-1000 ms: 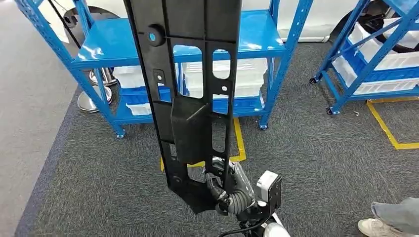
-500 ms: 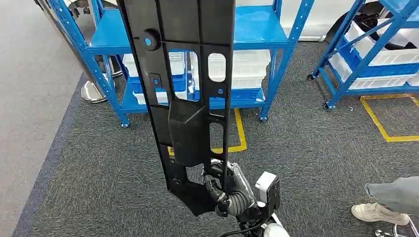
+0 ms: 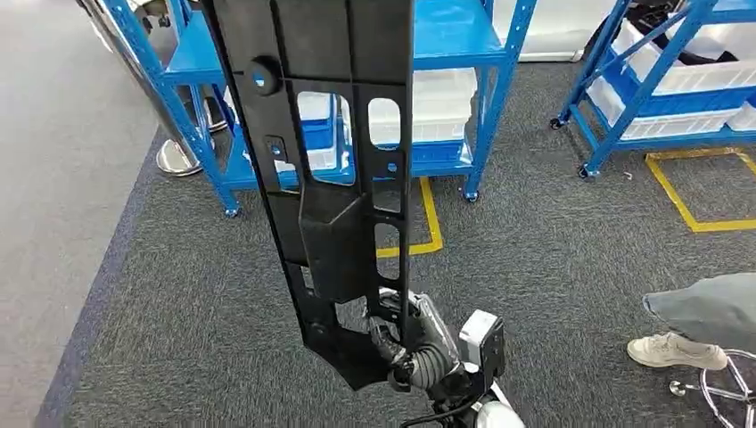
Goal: Take the parts from the cabinet and place them on the table.
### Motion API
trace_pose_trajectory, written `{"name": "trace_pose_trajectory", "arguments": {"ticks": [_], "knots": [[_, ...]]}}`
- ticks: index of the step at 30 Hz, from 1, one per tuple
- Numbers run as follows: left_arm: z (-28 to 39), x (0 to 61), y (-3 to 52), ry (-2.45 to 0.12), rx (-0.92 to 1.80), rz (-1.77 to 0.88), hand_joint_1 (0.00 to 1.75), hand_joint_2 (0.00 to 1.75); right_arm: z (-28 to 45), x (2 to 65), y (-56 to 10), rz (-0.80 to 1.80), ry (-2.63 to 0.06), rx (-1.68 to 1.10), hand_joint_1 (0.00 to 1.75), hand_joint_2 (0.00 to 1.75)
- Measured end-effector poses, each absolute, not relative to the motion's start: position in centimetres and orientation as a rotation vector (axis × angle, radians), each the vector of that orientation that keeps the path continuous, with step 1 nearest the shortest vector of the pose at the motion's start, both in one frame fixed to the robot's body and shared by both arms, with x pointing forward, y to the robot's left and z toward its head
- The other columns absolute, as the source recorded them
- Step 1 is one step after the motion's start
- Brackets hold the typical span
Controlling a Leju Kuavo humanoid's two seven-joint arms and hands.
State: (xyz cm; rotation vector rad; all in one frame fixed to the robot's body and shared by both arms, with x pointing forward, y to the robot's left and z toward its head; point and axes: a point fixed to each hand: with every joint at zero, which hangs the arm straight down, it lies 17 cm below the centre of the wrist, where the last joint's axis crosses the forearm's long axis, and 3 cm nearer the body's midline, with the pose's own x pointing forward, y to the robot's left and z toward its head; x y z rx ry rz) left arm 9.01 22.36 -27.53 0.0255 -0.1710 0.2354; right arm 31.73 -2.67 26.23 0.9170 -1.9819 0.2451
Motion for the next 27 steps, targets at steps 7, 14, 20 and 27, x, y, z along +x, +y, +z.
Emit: {"name": "trace_pose_trajectory", "arguments": {"ticks": [7,14,20,27], "knots": [[-27.45,9.57,22.54,-0.188,0.028,0.229,0.0,1.75,26.43,31.59,-2.68,0.259,-2.002,0.908,1.75,1.75],[-27.49,9.28,22.43,-0.184,0.025,0.228,0.0,1.75,26.15,31.48,-2.74,0.263,-1.999,0.904,1.75,1.75],[-27.44,9.43,22.25,-0.19,0.017,0.231,0.0,1.75,26.3,31.39,-2.74,0.274,-2.011,0.899,1.75,1.75],[-27.42,9.52,22.27,-0.198,0.015,0.231,0.0,1.75,26.66,31.25,-2.77,0.273,-2.021,0.904,1.75,1.75]]}}
